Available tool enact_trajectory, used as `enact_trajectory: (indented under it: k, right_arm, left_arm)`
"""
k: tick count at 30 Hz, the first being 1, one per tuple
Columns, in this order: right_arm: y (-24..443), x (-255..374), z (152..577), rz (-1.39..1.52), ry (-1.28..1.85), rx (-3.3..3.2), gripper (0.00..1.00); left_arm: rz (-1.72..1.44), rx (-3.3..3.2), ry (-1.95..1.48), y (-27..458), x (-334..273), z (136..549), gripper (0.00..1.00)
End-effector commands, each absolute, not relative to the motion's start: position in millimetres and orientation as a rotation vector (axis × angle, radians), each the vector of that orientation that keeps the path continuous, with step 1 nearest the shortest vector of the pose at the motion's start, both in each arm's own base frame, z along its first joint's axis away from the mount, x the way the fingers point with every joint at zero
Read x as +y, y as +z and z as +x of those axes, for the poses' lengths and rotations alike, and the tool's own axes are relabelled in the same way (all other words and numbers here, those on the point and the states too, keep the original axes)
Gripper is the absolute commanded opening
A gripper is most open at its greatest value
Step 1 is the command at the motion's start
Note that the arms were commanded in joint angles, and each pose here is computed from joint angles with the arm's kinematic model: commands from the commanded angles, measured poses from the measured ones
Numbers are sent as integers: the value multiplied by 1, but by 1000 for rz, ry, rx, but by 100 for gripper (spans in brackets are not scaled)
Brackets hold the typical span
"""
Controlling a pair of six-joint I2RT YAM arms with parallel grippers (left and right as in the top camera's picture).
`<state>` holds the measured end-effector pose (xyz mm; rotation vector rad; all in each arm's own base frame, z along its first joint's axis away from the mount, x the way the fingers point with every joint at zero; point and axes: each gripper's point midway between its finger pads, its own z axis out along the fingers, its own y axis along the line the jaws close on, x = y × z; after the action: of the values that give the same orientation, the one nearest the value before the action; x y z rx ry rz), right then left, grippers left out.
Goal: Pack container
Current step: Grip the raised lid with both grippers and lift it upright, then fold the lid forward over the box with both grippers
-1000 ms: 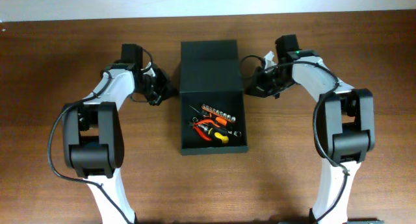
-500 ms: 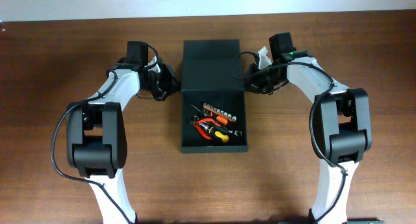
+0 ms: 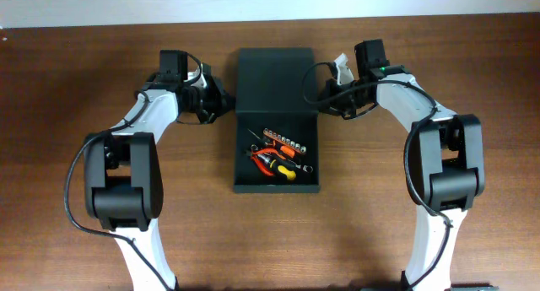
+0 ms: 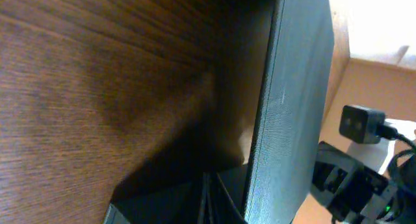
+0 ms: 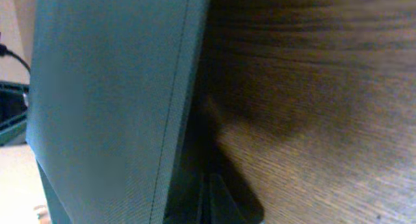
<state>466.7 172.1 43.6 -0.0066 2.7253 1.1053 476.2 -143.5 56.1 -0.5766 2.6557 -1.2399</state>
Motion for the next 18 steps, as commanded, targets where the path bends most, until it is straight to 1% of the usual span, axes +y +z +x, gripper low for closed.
enact_trajectory:
  k: [1, 12, 18]
  right_arm:
    - [100, 194, 469, -267, 1167, 2549, 4]
    - [149, 194, 470, -380, 1115, 2419, 4]
    - [174, 193, 467, -413, 1088, 2364, 4]
  left_arm:
    - [-341, 2601, -1377, 83, -167, 480, 2]
    - [-42, 2553, -1290, 127, -167, 489, 2]
    - [29, 2624, -1167, 134, -157, 482, 2]
